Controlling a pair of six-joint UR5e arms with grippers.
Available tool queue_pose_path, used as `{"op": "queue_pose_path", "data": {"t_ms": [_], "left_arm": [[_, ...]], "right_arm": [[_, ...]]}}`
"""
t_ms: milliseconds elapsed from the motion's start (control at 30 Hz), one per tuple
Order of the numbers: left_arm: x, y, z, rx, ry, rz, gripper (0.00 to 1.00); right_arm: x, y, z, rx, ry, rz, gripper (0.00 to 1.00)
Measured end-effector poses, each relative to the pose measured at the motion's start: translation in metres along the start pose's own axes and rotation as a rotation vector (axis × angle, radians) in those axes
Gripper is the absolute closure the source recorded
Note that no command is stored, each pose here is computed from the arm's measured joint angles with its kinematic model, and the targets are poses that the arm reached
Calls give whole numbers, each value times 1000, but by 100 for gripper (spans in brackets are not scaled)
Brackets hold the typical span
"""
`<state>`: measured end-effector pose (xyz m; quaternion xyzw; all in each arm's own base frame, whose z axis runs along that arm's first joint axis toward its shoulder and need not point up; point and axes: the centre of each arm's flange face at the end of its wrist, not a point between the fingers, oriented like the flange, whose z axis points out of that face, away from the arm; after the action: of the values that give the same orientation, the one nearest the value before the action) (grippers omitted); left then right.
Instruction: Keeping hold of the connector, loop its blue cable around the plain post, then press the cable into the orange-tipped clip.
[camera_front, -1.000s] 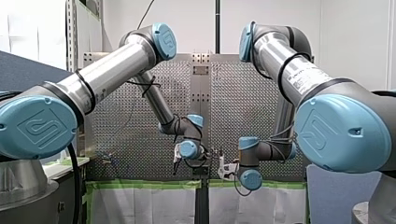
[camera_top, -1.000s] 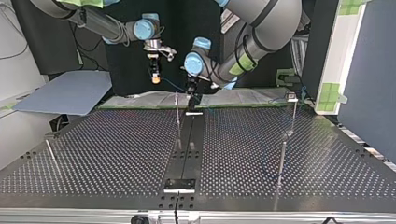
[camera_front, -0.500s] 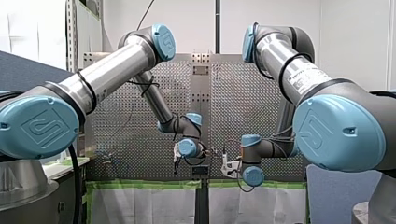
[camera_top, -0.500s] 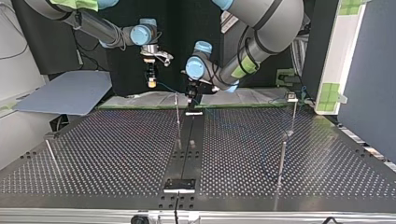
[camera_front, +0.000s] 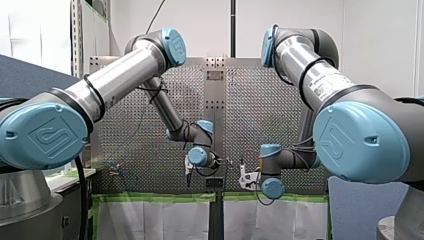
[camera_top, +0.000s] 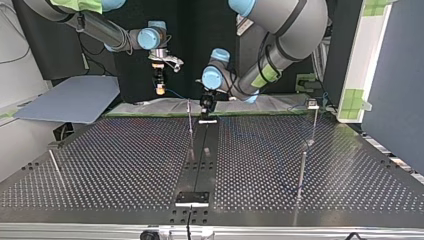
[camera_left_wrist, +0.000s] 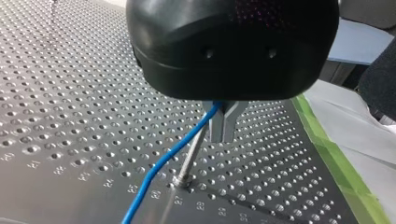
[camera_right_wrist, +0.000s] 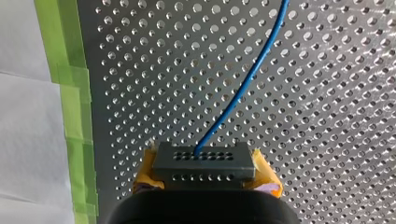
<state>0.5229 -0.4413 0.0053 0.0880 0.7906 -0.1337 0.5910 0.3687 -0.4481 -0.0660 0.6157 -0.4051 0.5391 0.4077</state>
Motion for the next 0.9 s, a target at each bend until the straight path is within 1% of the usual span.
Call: {"op": "queue_pose_path", "data": {"t_ms": [133,200,333,567,900], "left_arm": [[11,-1,5,-20,26,19,100],[17,-1,8,-23,37,30,100],[25,1,14,-22,51,22,100],[25,8,20,-31,46,0,100],[23,19,23,-47,47,-3,100]], "right_arm": [[0,1,1,-2,0,-3,100],[0,2,1,-3,0,-9,100],[0,3,2,-6,2,-17,100],[1,7,6,-14,7,-20,100],[-1,12,11,-24,12,-29,100]]}}
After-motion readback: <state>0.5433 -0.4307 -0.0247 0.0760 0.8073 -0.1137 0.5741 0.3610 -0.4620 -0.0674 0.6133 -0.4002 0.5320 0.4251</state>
